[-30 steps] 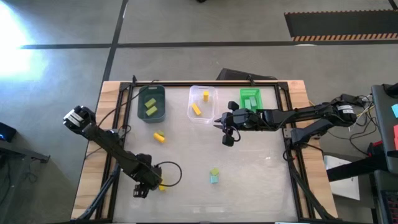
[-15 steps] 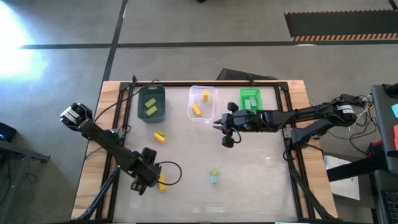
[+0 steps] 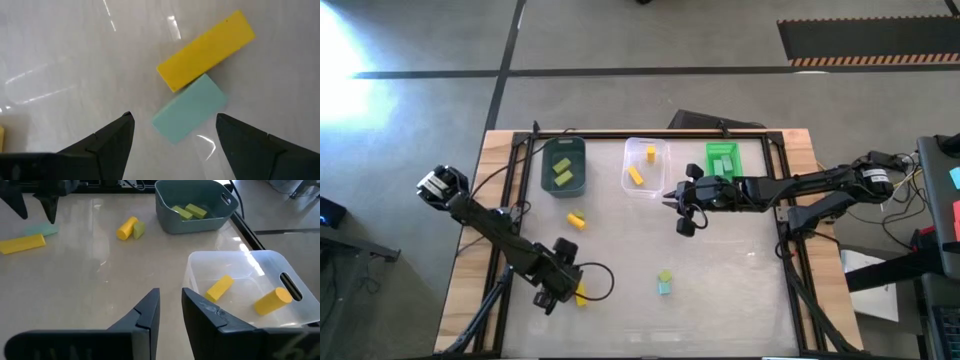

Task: Sort & place blocks by color
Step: Put the blue block into the green bin

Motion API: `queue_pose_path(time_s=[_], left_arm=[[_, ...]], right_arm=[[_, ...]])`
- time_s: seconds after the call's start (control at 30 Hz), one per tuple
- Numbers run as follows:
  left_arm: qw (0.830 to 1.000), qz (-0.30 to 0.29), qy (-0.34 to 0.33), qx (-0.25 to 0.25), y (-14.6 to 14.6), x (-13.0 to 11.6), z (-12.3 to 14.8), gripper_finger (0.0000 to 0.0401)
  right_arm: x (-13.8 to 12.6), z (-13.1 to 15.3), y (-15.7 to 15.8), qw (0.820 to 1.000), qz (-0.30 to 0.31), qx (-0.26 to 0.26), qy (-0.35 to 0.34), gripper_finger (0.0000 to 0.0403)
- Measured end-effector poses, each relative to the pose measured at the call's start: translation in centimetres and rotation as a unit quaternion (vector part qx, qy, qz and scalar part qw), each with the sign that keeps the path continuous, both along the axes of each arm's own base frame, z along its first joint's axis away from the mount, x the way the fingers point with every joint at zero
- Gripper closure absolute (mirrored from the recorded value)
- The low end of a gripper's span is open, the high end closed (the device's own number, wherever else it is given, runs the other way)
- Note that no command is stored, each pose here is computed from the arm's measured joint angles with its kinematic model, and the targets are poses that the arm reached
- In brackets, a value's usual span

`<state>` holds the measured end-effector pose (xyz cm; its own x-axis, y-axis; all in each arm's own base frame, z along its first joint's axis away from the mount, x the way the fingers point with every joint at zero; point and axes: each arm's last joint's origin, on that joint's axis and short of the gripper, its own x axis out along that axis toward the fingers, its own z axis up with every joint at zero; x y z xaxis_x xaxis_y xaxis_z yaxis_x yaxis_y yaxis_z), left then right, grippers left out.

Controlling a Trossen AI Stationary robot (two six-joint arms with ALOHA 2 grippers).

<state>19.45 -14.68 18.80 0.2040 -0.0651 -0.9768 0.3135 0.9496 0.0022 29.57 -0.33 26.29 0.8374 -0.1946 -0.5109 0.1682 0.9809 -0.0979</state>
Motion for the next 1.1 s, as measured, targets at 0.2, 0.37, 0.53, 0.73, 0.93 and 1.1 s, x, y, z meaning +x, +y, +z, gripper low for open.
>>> queue_pose_path(time_s=[0.2,0.37,0.53,0.73,0.93,1.1], left_arm=[[0.997,-0.072,0.021,-0.012,0.0,-0.4,-0.4,0.0137],[0.995,-0.099,-0.014,-0.005,0.5,-0.4,-1.4,0.0137],[0.995,-0.098,-0.031,-0.017,0.4,-0.3,-3.2,0.0137],[0.996,-0.088,-0.013,-0.013,0.5,-0.5,-4.0,0.0167],[0.997,-0.08,-0.008,-0.009,0.6,-0.5,-3.8,0.0287],[0.998,-0.039,-0.046,-0.003,1.0,0.0,-2.4,0.0292]], right_arm=[[0.2,0.1,0.0,1.0,0.0,-0.001,-0.013,0.0334],[0.4,0.6,0.0,1.0,-0.002,0.0,-0.028,0.0328],[0.5,0.9,0.2,0.999,-0.001,0.007,-0.033,0.0326],[0.5,0.8,0.4,1.0,0.002,0.009,-0.03,0.0335],[0.4,0.6,0.4,1.0,0.003,0.008,-0.029,0.0335],[0.1,-1.1,0.7,0.999,0.012,0.0,-0.034,0.0334]])
